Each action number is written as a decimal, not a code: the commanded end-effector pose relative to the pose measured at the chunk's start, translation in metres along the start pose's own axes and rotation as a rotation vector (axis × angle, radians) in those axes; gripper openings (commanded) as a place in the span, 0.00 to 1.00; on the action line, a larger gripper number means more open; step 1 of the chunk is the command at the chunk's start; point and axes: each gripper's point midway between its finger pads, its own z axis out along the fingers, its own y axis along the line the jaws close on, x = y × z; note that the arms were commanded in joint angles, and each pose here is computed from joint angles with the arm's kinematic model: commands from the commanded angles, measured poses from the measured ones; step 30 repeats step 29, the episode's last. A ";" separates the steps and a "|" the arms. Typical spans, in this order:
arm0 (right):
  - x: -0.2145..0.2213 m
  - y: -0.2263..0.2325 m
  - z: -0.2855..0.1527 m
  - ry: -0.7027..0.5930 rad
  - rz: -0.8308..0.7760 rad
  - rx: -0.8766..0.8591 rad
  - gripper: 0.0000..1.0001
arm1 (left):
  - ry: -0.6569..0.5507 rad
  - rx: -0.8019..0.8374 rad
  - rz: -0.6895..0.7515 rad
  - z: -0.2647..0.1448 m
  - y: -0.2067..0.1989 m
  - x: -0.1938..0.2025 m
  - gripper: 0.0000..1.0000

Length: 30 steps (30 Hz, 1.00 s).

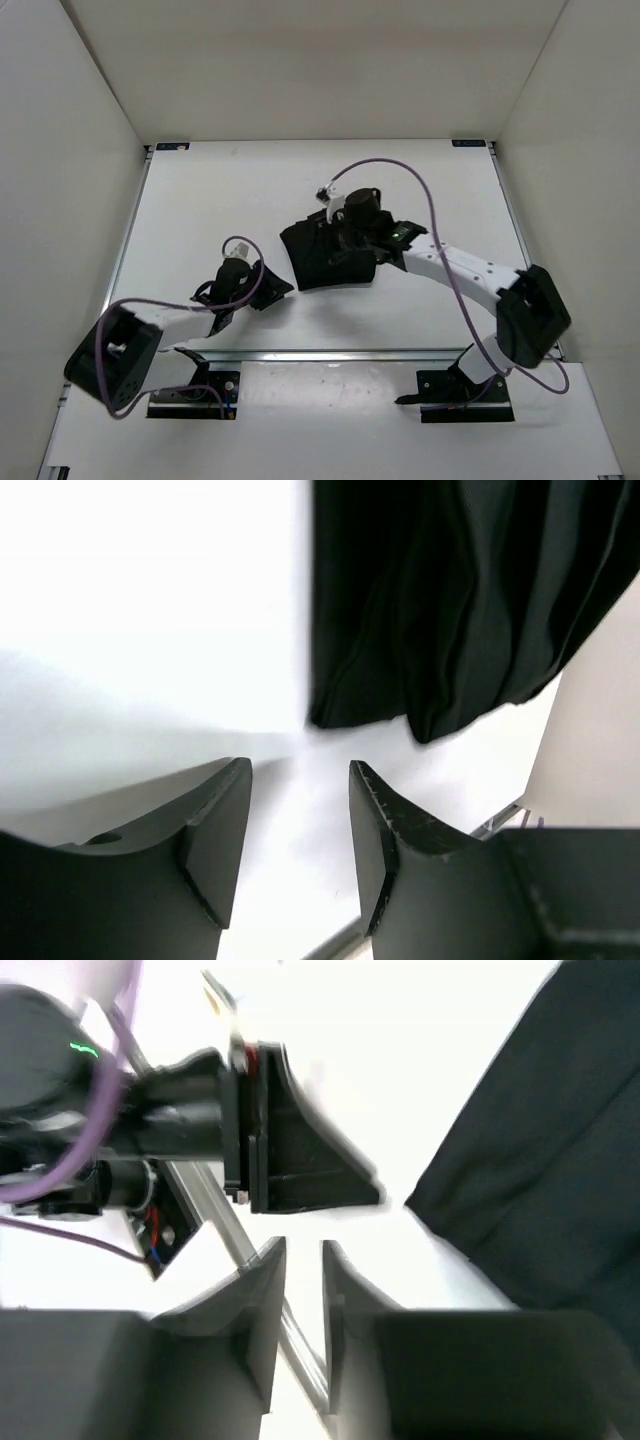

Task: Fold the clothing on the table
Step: Fold the skirt

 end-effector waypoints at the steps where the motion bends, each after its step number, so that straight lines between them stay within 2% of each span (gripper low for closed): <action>1: -0.045 -0.002 -0.029 -0.203 -0.041 0.001 0.03 | -0.004 -0.040 -0.005 -0.021 0.014 0.001 0.55; 2: -0.043 -0.013 -0.031 -0.203 -0.024 0.023 0.01 | -0.017 -0.033 -0.008 -0.029 0.013 -0.003 0.54; 6: -0.028 -0.040 -0.021 -0.139 0.033 0.047 0.00 | -0.071 -0.020 0.017 -0.056 0.008 -0.023 0.54; 8: -0.020 -0.048 -0.014 -0.120 0.048 0.064 0.00 | -0.110 0.001 0.039 -0.069 0.001 -0.040 0.58; 10: -0.016 -0.052 -0.014 -0.116 0.060 0.072 0.00 | -0.058 0.014 0.093 -0.081 -0.011 -0.045 0.69; 11: -0.013 -0.052 -0.013 -0.110 0.067 0.082 0.01 | -0.026 0.003 0.157 -0.084 -0.010 -0.045 0.86; 12: -0.013 -0.056 -0.016 -0.112 0.070 0.100 0.00 | 0.037 -0.042 0.241 -0.086 -0.009 -0.046 0.98; 16: -0.012 -0.067 -0.026 -0.113 0.079 0.150 0.00 | 0.268 -0.186 0.404 -0.088 -0.007 -0.038 0.99; 18: -0.007 -0.072 -0.031 -0.115 0.104 0.154 0.00 | 0.308 -0.218 0.419 -0.089 -0.005 -0.040 0.99; 21: -0.005 -0.076 -0.036 -0.130 0.114 0.159 0.00 | 0.300 -0.292 0.431 -0.091 0.009 -0.045 0.99; 25: -0.002 -0.075 -0.041 -0.134 0.117 0.158 0.00 | 0.236 -0.250 0.423 -0.093 0.007 -0.049 0.99; 30: 0.001 -0.076 -0.040 -0.130 0.119 0.150 0.00 | 0.253 -0.271 0.410 -0.093 0.013 -0.044 0.99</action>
